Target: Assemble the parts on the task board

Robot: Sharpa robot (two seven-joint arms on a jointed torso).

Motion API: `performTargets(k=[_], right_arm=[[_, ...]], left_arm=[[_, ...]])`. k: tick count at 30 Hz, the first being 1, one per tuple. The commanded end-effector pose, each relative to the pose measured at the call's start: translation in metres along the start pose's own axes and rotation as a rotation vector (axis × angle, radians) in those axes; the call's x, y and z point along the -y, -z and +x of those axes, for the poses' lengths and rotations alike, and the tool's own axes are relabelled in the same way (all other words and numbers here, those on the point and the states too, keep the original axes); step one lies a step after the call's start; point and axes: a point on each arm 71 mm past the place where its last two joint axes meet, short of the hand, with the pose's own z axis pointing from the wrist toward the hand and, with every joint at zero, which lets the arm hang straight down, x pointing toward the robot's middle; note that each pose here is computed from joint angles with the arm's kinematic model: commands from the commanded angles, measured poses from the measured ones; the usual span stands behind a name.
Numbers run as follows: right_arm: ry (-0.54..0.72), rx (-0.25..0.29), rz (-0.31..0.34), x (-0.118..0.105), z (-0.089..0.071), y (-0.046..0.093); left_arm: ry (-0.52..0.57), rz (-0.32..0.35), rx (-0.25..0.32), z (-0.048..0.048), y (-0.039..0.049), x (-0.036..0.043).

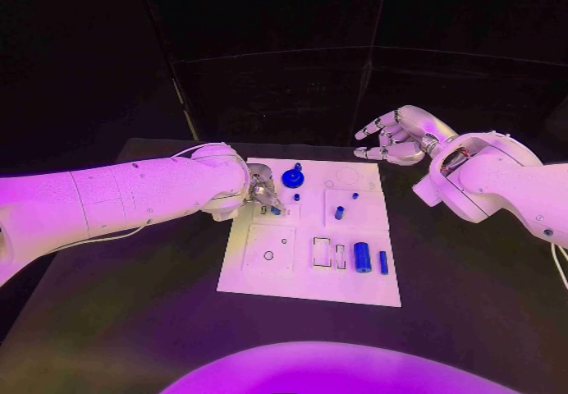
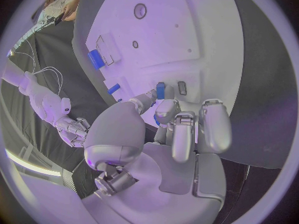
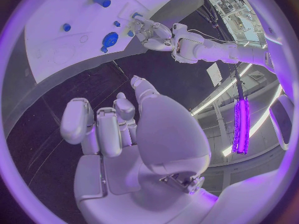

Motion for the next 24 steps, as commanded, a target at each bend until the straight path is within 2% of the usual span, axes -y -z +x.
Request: performTargets(k=[1, 24], right_arm=[[-0.001, -0.002, -0.01, -0.0017, -0.0003, -0.0005], [-0.001, -0.003, -0.011, -0.0024, 0.0004, -0.0012]], left_arm=[[-0.025, 0.0, -0.033, 0.0053, -0.001, 0.0006], [-0.032, -0.009, -0.043, 0.005, -0.0027, -0.0005]])
